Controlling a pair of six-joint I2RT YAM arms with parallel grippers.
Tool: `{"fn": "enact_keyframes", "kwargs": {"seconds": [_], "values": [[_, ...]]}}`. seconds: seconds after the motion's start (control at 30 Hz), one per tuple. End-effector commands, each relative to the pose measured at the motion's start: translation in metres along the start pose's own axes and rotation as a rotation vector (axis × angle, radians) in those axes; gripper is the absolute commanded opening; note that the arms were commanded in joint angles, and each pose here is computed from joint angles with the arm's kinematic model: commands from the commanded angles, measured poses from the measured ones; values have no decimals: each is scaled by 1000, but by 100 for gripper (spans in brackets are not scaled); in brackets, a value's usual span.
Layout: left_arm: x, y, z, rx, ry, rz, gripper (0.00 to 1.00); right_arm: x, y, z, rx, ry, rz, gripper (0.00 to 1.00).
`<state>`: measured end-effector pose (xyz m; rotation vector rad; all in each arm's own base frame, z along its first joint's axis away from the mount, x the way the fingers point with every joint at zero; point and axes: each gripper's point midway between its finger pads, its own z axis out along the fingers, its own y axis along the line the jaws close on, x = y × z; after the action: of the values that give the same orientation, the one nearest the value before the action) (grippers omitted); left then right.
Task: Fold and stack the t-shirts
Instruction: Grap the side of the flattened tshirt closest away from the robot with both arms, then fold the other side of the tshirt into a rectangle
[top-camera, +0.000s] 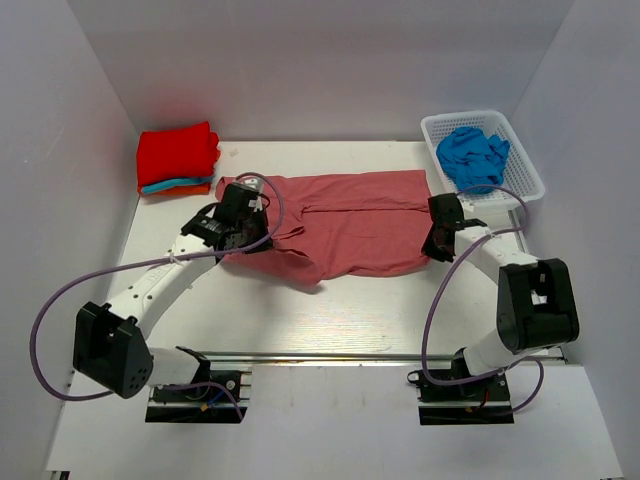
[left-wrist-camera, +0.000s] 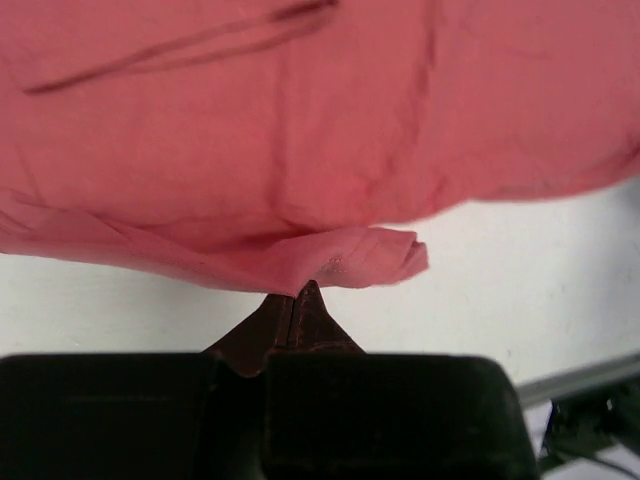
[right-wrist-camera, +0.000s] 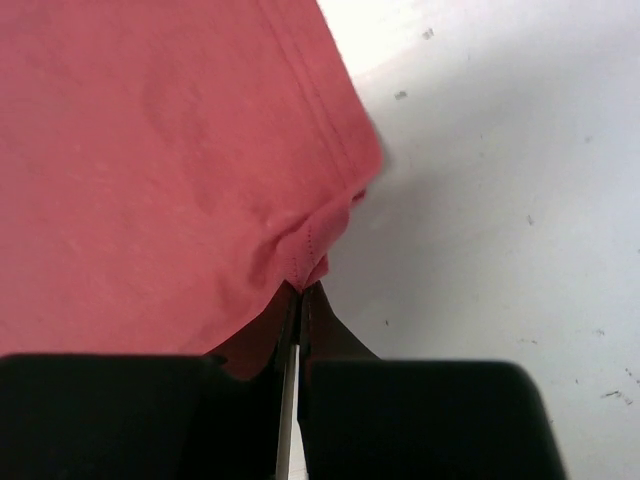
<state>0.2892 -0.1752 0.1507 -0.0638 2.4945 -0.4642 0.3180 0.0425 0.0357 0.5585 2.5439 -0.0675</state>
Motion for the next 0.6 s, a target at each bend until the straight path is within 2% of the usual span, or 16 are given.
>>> {"fn": "enact_keyframes", "kwargs": {"seconds": [0.0,0.23,0.27,0.57], "values": [[-44,11,-5,-87,-146,-28,0,-20,10,-3,-6,-11,-52,0],[-88,15,5,-123,-230,14,0,-42,17,-4,17,-25,-91,0],[-102,11,3,-111,-280,26,0,-48,17,-5,23,-32,-92,0],[-166,30,-1,-184,-469,93,0,-88,35,-7,30,-64,-146,0]]}}
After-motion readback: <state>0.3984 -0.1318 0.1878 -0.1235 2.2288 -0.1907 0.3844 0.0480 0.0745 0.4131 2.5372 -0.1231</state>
